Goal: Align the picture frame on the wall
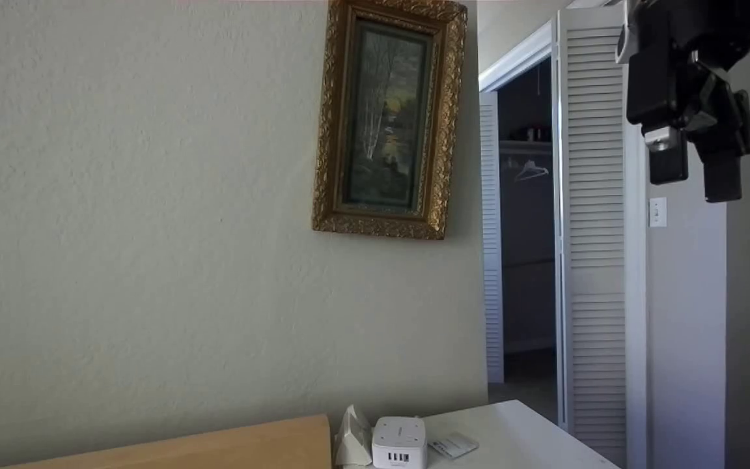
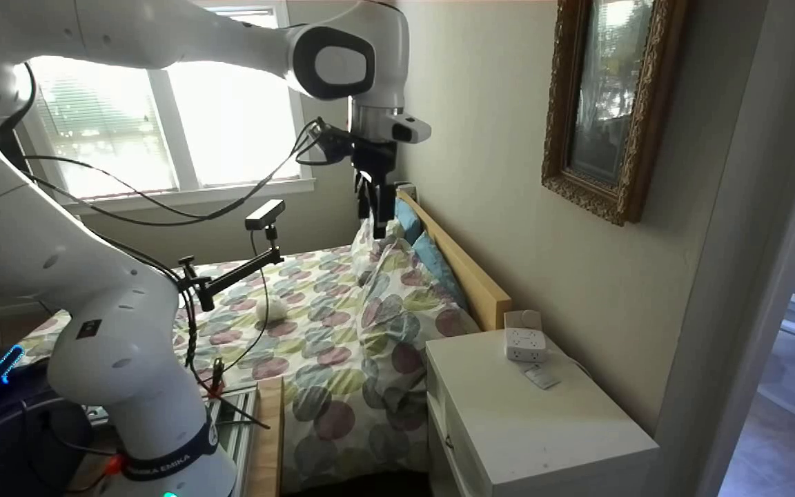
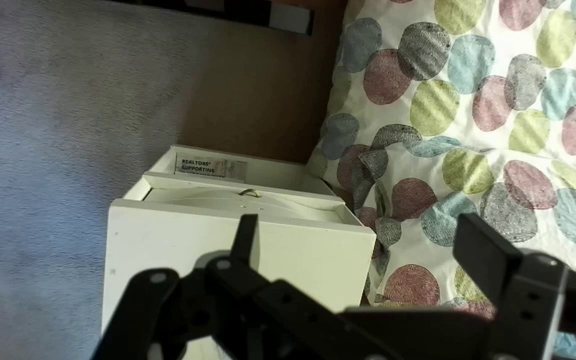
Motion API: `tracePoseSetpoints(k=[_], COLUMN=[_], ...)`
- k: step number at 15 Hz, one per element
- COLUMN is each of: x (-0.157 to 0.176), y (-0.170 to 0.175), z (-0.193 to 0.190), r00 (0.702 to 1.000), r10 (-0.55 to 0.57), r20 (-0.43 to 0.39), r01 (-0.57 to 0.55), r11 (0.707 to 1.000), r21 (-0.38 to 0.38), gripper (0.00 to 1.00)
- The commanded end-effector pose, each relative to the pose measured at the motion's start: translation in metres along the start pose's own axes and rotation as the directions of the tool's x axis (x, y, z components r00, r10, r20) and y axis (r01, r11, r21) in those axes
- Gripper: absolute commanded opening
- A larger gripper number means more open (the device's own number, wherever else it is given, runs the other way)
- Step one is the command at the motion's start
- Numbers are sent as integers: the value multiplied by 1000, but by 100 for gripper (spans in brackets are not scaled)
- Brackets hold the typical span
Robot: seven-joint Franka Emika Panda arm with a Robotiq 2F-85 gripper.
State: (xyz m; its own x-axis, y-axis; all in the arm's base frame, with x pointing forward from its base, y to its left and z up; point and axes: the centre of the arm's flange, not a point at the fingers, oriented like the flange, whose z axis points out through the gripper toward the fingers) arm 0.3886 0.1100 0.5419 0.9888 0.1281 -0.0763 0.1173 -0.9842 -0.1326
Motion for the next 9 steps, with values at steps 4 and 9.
tracePoseSetpoints(k=[4, 9], x=[64, 98], y=[-62, -132], z=[23, 39], r00=[999, 979], r10=[-38, 51], r20=[-22, -198], r01=[37, -71], r11=[999, 993], r21=[-37, -97], gripper=[100, 100])
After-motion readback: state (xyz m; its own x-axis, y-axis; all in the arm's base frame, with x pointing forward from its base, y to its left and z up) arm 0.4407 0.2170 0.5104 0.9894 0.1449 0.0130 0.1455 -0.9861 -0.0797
